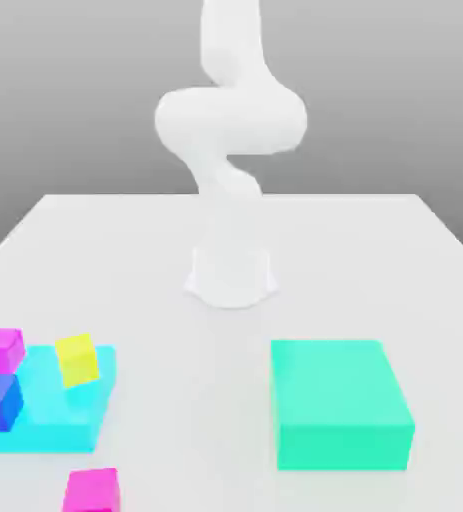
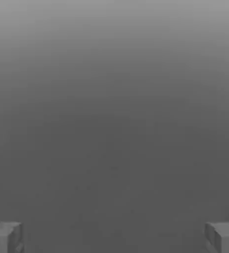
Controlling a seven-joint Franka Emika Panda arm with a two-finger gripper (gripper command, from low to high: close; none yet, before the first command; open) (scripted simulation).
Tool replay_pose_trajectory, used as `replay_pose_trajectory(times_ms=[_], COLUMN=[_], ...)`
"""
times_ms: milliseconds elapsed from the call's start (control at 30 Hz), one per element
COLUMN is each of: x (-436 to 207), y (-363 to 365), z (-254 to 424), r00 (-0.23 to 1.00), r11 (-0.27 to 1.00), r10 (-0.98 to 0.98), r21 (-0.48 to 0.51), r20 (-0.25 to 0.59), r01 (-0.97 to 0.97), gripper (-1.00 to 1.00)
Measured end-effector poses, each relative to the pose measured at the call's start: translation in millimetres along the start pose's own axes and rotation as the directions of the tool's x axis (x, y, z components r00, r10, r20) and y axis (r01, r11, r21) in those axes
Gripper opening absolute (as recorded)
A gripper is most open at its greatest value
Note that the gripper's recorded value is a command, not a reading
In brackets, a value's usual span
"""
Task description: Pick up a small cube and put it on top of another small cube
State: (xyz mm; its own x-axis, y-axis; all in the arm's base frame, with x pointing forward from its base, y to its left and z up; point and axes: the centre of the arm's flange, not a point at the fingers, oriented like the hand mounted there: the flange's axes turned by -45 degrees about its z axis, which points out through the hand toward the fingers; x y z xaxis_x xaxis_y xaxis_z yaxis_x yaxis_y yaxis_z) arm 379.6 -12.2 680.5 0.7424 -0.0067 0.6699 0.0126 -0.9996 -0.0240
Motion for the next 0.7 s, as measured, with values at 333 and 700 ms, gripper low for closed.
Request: replay_pose_trajectory(times_ms=[333, 700], x=[-23.2, -119.4], y=[50.0, 107.3], z=[179.7, 346.0], r00=[0.967, 0.866], r11=[0.998, 0.997], r10=[-0.028, -0.054], r21=[0.067, 0.068], r20=[0.252, 0.496], r01=[0.011, 0.024], gripper=[0.0, 0.0])
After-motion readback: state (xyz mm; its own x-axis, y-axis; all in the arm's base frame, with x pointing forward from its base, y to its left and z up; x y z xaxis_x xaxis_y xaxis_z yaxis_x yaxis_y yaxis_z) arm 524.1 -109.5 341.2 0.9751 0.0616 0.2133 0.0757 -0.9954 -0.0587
